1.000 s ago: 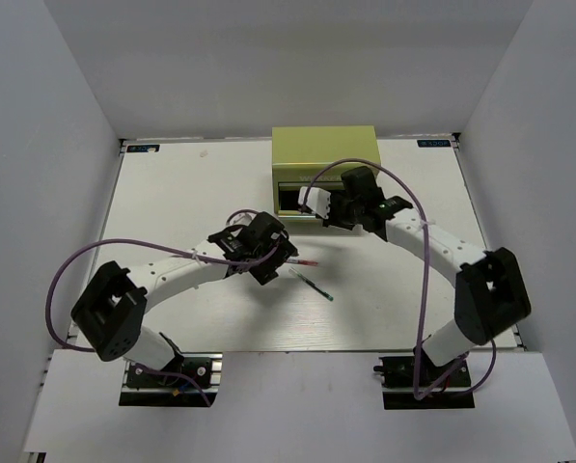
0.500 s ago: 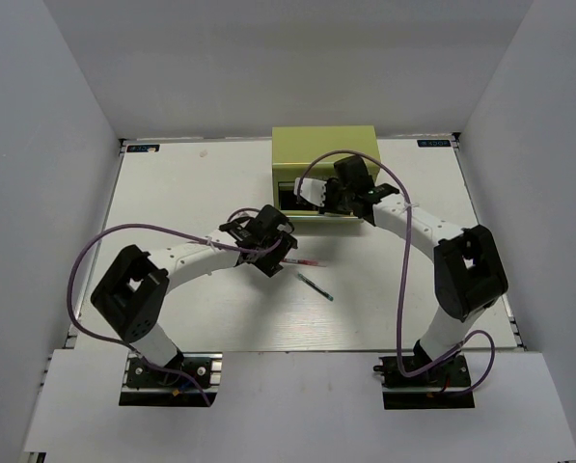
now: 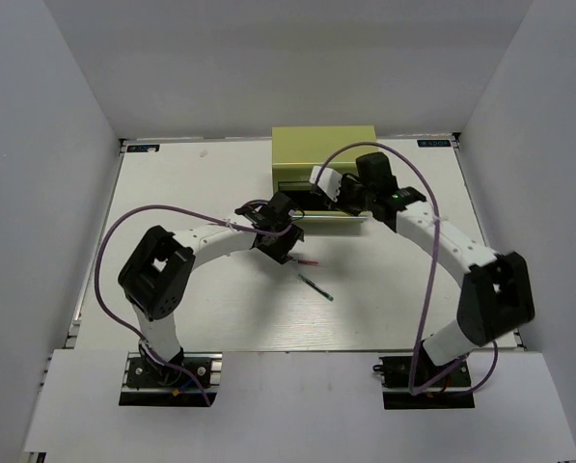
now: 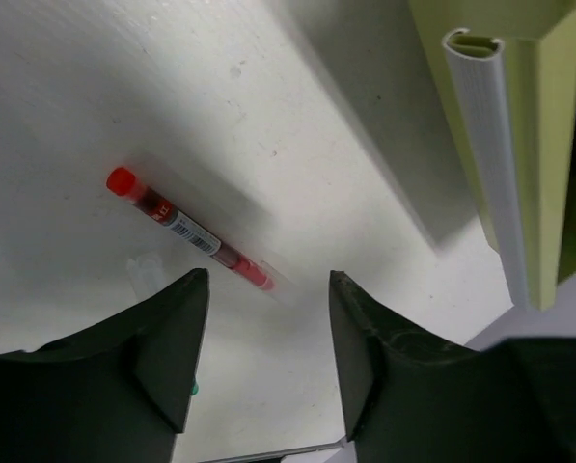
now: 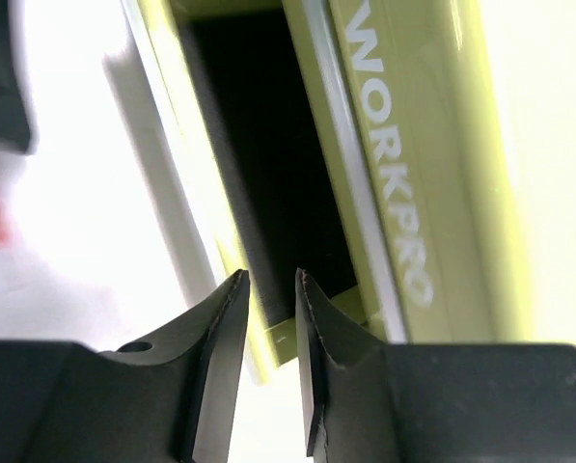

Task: Sort the stationery into containers
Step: Pick up the pen from the center of the board.

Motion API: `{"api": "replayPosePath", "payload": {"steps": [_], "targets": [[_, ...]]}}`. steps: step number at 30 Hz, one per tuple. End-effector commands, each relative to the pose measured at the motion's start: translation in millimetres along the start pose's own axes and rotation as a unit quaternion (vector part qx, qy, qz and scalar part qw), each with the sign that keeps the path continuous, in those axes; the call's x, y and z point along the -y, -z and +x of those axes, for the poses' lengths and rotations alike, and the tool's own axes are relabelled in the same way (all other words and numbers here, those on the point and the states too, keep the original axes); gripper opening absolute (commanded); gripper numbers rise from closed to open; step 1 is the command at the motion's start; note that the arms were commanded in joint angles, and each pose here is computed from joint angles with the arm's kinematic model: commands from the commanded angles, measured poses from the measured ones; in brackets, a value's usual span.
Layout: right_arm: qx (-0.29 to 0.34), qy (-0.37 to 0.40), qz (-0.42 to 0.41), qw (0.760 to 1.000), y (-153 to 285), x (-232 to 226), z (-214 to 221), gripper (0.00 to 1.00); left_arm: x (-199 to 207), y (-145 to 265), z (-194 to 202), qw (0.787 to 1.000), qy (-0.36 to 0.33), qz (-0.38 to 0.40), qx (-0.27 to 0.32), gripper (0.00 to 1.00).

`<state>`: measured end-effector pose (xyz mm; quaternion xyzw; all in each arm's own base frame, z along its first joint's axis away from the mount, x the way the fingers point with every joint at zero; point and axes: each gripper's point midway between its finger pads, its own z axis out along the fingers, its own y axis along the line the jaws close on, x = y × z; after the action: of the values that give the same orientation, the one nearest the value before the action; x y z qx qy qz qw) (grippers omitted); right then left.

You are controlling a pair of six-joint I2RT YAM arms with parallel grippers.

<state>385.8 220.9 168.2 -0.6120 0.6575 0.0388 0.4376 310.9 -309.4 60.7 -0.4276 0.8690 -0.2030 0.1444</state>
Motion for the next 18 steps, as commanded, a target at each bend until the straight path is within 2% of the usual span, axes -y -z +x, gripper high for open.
{"api": "replayPosePath", "payload": {"steps": [1, 8, 18], "targets": [[0.075, -0.036, -0.021, 0.996, 27, -22, -27, 0.32, -2, 2, -3, 1.0, 0.006, -0.03, -0.002, 0.62], [0.069, -0.063, -0.016, 0.995, 42, -43, -11, 0.31, -10, -1, -2, 0.998, 0.003, -0.056, -0.005, 0.59], [0.071, -0.094, -0.027, 0.993, 44, -58, -2, 0.31, -23, -11, -1, 0.996, 0.0, -0.084, -0.003, 0.5]]}}
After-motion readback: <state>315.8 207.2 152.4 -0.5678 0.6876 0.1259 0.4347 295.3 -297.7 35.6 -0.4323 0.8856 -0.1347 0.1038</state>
